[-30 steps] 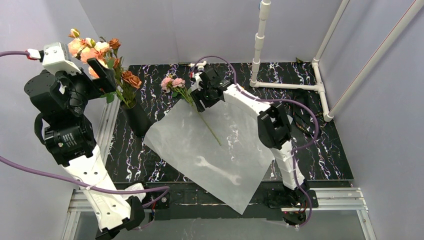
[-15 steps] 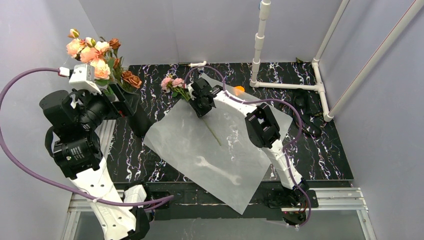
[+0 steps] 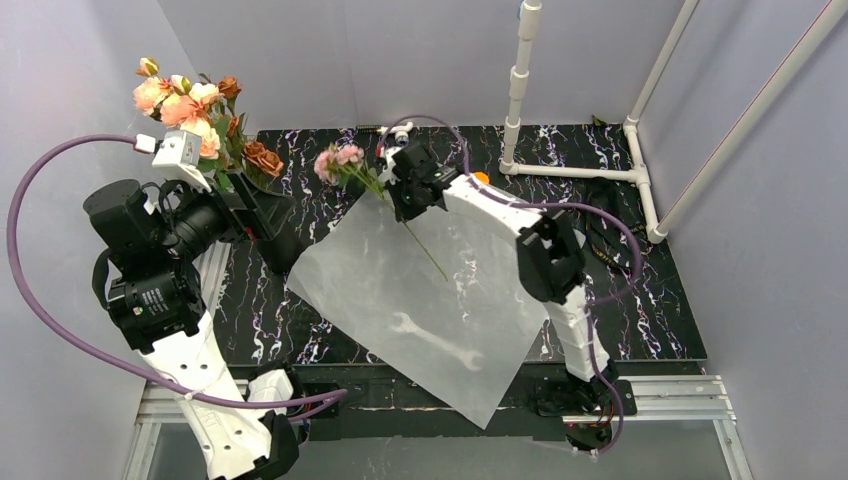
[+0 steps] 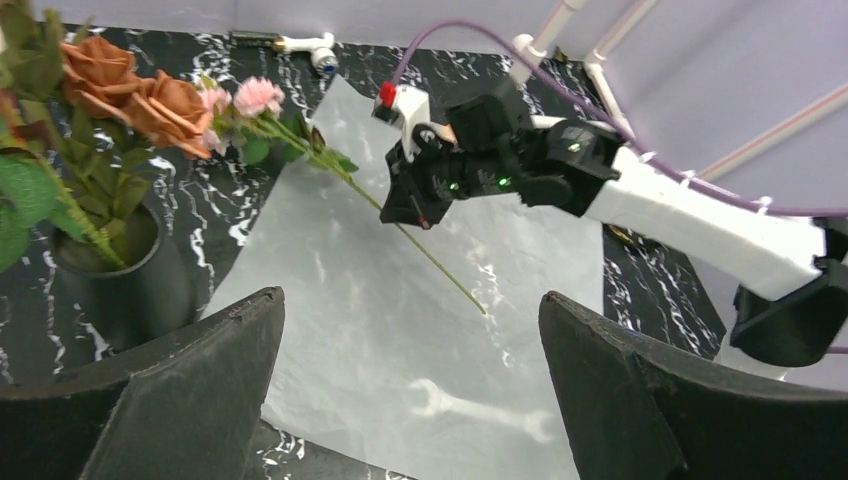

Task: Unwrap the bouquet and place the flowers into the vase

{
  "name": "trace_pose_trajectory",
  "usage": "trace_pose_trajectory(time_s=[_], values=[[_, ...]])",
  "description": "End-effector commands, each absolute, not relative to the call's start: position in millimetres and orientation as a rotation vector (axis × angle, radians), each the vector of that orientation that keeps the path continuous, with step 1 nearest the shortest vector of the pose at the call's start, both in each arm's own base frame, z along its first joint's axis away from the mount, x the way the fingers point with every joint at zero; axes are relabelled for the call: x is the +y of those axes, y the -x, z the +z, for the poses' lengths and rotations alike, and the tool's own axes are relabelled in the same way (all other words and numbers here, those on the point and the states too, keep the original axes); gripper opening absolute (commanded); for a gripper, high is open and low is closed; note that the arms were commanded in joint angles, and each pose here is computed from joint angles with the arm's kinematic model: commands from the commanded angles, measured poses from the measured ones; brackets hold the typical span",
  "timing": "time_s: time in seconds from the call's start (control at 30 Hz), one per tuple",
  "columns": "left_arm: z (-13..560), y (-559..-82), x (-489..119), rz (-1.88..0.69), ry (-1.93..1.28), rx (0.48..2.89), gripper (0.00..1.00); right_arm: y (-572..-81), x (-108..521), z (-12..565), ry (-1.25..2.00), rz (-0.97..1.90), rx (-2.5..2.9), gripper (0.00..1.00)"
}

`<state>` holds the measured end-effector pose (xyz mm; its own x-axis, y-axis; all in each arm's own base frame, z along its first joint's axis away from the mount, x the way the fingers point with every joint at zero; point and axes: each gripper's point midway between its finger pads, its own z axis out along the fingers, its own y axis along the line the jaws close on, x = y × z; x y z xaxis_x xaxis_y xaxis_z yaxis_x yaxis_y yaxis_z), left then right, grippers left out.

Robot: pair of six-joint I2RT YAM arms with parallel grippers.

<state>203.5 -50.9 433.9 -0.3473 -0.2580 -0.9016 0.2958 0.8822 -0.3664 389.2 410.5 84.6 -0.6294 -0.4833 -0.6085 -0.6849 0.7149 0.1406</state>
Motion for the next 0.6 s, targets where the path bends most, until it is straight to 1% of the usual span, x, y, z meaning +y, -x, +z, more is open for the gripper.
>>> trace_pose_trajectory(time_s=[0.0, 0.1, 0.27, 0.43, 0.57], values=[[438, -200, -68, -0.704, -0.087, 1.817, 0.98, -389, 421, 242, 0.673, 0.748, 2.028, 0.01], [444, -207, -68, -0.730, -0.081, 1.779, 0.98, -374, 413, 290, 0.619, 0.831, 1.894, 0.01], [467, -219, -69, -0.792, -0.091, 1.717, 0.98, -344, 398, 342, 0.627, 0.905, 1.767, 0.01], [483, -230, -70, -0.865, -0.074, 1.671, 0.98, -308, 392, 381, 0.687, 1.022, 1.636, 0.01], [496, -246, -65, -0.893, -0.046, 1.631, 0.96, -278, 387, 398, 0.746, 1.094, 1.555, 0.01]])
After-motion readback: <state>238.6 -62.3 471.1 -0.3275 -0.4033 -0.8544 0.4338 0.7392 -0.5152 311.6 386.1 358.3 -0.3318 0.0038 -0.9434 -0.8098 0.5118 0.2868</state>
